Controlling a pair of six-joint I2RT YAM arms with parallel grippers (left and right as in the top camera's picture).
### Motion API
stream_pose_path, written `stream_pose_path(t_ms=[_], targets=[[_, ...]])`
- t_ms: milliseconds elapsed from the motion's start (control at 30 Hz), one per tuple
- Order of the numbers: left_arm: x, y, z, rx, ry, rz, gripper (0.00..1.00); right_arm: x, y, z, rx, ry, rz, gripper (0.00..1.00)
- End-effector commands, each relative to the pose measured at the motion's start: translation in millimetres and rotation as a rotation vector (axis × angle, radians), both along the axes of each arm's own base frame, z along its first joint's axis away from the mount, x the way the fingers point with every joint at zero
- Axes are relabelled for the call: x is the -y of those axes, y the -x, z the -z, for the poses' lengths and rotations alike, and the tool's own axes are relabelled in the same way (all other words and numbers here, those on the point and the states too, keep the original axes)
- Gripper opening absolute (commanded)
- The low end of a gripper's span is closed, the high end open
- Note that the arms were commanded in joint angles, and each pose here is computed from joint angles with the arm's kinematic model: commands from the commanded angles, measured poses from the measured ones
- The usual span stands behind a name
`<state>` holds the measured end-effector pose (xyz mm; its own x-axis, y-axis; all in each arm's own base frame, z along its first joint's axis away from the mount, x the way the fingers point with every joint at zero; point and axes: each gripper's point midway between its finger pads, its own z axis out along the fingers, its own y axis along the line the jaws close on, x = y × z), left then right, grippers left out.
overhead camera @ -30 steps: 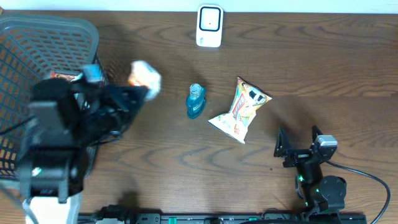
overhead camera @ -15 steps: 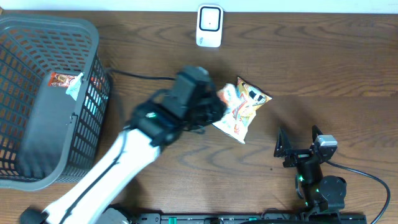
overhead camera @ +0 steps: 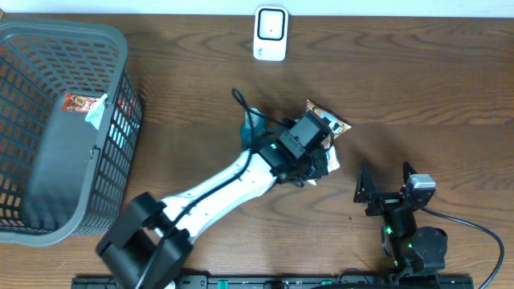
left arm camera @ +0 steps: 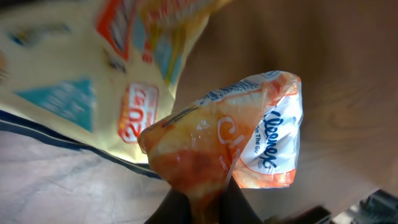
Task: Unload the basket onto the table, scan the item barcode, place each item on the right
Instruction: 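Carry the tissue pack with the left gripper toward the scanner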
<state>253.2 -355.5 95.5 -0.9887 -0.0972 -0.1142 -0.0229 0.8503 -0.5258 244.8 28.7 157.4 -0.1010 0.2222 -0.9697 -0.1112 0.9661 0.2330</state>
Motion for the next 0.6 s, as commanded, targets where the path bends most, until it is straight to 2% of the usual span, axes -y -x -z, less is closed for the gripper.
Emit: stream_pose_path(t_ms=[0, 200, 433, 533, 567], targets=[[9, 18, 9, -0.042, -0.002, 0.051, 0.08, 1, 0, 0, 0.003, 0.009, 0.003, 0.99], [13, 33, 15, -0.06, -0.028, 0.084, 0.12, 1, 0, 0, 0.003, 0.009, 0.003, 0.99], [-9, 44, 28, -0.062, -0.167, 0.07, 0.13, 1, 0, 0, 0.003, 0.009, 0.003, 0.99], [-12, 47, 30, -0.072, -0.18, 0.071, 0.17, 1, 0, 0, 0.003, 0.009, 0.003, 0.99], [-12, 47, 30, -0.072, -0.18, 0.071, 0.22, 1, 0, 0, 0.003, 0.009, 0.003, 0.99]])
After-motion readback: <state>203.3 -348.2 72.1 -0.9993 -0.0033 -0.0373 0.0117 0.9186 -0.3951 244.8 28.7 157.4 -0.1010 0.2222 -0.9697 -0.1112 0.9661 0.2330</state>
